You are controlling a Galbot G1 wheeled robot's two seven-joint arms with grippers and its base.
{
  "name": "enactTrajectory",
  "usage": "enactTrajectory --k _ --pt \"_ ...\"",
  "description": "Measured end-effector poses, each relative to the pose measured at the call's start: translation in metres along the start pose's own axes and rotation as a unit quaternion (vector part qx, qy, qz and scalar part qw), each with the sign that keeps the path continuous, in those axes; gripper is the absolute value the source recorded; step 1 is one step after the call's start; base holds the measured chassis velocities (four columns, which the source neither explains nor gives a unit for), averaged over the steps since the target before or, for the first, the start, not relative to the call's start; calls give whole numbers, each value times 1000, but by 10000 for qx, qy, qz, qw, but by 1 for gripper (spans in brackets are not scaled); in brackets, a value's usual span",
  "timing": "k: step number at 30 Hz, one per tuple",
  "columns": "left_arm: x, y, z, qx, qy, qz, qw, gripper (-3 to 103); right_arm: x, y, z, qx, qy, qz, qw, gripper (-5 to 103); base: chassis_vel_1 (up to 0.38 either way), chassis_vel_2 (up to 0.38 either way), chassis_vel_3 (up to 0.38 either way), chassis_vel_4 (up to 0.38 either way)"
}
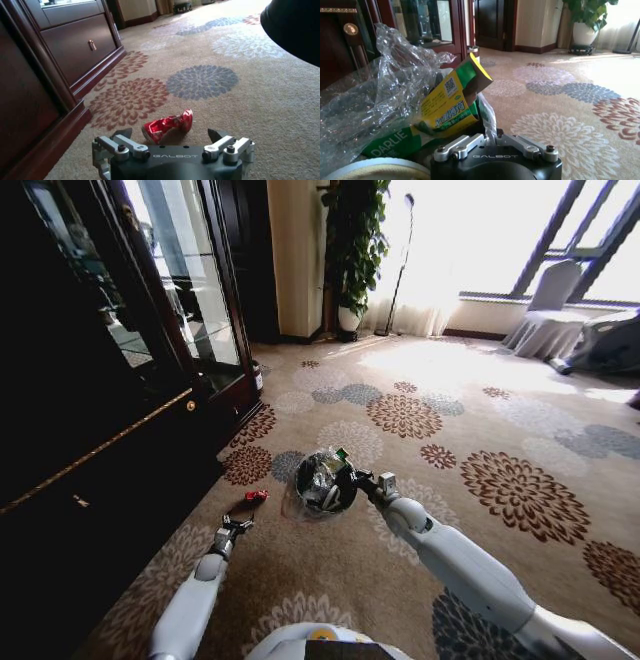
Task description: Pick up the trash from the ground and place it into the trash bin.
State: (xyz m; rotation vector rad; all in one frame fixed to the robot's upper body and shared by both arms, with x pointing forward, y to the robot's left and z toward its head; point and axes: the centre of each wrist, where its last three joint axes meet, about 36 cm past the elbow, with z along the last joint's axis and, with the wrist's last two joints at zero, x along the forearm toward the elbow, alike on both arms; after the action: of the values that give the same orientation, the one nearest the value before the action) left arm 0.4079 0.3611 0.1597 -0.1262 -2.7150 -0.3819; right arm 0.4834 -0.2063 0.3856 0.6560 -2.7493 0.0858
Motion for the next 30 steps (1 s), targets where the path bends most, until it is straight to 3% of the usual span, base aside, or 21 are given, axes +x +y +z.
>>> enactTrajectory --k 10,13,15,18,21,22,27,30 --pt "-15 -11 -2 -296 -21 247 9993 100 0 0 0 0 0 1 10000 1 -163 188 156 -167" --pt "-20 -19 -2 -217 35 377 9990 100 0 0 0 0 -1 2 10000 1 -153 153 153 -170" --pt "-19 -32 -2 91 276 663 9974 100 0 0 0 0 -1 2 10000 1 -76 93 43 -59" --pt "-17 -40 -1 218 460 751 9959 100 0 0 0 0 0 2 10000 1 -37 -5 1 -25" --pt "-17 -47 2 315 593 663 9955 100 0 0 0 0 1 1 10000 1 26 -25 -14 33" --pt "-20 -49 4 313 665 444 9963 100 0 0 0 0 0 0 10000 1 0 0 0 0" --pt "-31 -45 -3 346 710 -91 9968 98 0 0 0 0 1 0 10000 1 0 0 0 0" --pt "-36 -40 -4 431 760 -169 9960 94 0 0 0 0 1 1 10000 1 0 0 0 0"
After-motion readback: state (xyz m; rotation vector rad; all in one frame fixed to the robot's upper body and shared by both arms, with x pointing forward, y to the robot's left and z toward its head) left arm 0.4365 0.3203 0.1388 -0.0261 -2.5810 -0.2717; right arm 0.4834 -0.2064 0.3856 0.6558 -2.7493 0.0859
